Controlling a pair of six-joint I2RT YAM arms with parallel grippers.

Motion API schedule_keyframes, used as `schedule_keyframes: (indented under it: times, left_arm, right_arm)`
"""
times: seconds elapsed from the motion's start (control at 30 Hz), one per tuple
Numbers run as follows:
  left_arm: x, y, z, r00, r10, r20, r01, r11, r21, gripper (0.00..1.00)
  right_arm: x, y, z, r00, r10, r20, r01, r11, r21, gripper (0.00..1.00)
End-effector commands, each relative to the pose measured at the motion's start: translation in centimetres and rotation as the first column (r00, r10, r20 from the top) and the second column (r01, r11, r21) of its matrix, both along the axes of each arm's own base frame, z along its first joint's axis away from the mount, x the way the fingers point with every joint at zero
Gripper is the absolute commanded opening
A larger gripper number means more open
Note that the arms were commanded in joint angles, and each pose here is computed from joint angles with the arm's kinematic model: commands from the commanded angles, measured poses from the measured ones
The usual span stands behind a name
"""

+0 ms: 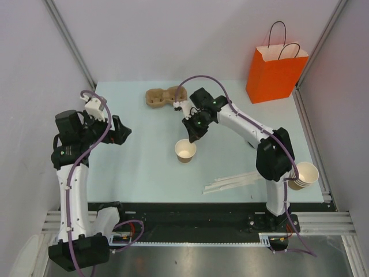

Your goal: Pack the takeout coffee

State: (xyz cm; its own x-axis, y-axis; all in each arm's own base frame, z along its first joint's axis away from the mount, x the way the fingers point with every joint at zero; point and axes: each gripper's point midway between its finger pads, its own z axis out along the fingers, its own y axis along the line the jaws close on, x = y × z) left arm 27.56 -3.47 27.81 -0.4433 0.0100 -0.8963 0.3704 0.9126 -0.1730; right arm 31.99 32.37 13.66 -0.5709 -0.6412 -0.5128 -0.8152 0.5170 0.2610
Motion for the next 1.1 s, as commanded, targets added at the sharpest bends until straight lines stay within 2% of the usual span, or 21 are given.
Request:
schedule_keyframes:
  times: [0.0, 0.43, 0.63, 0.67, 0.73, 0.8, 0.93, 1.07]
  left_arm:
    - [0.4, 0.1, -0.2, 1.0, -0.018, 0.022, 0.017, 1.0, 0.017, 1.0]
    - [0.9, 0.1, -1.5, 1.0, -0.016, -0.011, 0.016, 1.0, -0.001, 0.99]
    - [0.9, 0.0, -1.6, 1.0, -0.021, -0.021, 0.021, 1.0, -0.01, 1.0]
    - [0.9, 0.0, -1.6, 0.999, -0.021, -0.024, 0.021, 1.0, -0.012, 1.0]
    - [0.8, 0.0, -1.5, 0.999, -0.026, -0.024, 0.026, 1.0, -0.007, 1.0]
    - [0.8, 0.0, -1.2, 0.999, -0.027, -0.017, 0.027, 1.0, 0.0, 0.99]
    - [0.6, 0.0, -0.9, 0.999, -0.029, -0.015, 0.029, 1.0, 0.004, 0.99]
    - [0.6, -0.3, -0.1, 0.998, -0.056, 0.003, 0.056, 0.998, 0.009, 0.99]
  right_arm:
    - [1.1, 2.2, 1.0, 0.998, -0.042, 0.054, 0.039, 0.998, 0.056, 0.0]
    - [-0.3, 2.8, -2.2, 0.999, -0.004, 0.05, 0.006, 0.999, -0.039, 0.01]
    - [-0.6, 2.6, -2.6, 0.999, 0.006, 0.035, -0.004, 0.999, -0.044, 0.11]
    - [-0.6, 2.6, -2.6, 0.999, 0.006, 0.034, -0.005, 0.999, -0.043, 0.17]
    - [-0.8, 2.7, -2.4, 0.999, 0.013, 0.036, -0.012, 0.999, -0.04, 0.22]
    - [-0.8, 2.8, -1.7, 0.999, 0.014, 0.042, -0.013, 1.0, -0.023, 0.34]
    - [0.2, 2.7, 2.0, 0.998, 0.004, 0.069, -0.008, 0.999, 0.053, 0.54]
    - [1.7, -0.1, 7.8, 0.994, -0.043, 0.102, 0.026, 0.986, 0.163, 0.61]
